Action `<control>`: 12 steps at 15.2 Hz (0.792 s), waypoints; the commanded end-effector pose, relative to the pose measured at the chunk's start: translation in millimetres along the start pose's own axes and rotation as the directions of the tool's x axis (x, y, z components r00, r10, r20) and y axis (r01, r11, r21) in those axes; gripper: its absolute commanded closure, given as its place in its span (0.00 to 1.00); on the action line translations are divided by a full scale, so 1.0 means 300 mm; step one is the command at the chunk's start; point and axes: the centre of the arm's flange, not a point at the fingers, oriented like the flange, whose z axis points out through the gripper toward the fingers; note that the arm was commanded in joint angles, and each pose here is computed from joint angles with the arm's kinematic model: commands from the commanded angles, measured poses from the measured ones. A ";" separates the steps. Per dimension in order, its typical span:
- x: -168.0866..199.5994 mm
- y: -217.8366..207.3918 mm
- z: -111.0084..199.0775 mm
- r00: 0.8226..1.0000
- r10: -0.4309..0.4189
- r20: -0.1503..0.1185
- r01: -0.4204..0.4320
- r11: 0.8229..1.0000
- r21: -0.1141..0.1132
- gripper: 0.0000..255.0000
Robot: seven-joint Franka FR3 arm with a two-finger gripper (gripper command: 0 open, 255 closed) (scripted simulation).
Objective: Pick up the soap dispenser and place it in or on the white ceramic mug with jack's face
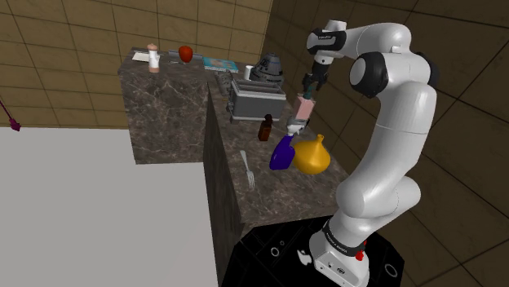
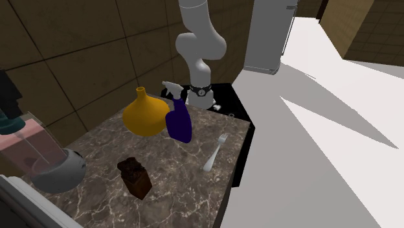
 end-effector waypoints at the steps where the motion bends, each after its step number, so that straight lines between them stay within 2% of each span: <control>1: 0.001 0.002 -0.045 1.000 0.000 0.000 0.000 1.000 0.000 0.00; 4: 0.001 0.002 -0.168 1.000 0.000 0.000 0.000 1.000 0.000 0.00; 12: 0.001 0.002 -0.168 1.000 0.000 0.000 0.000 1.000 0.000 0.00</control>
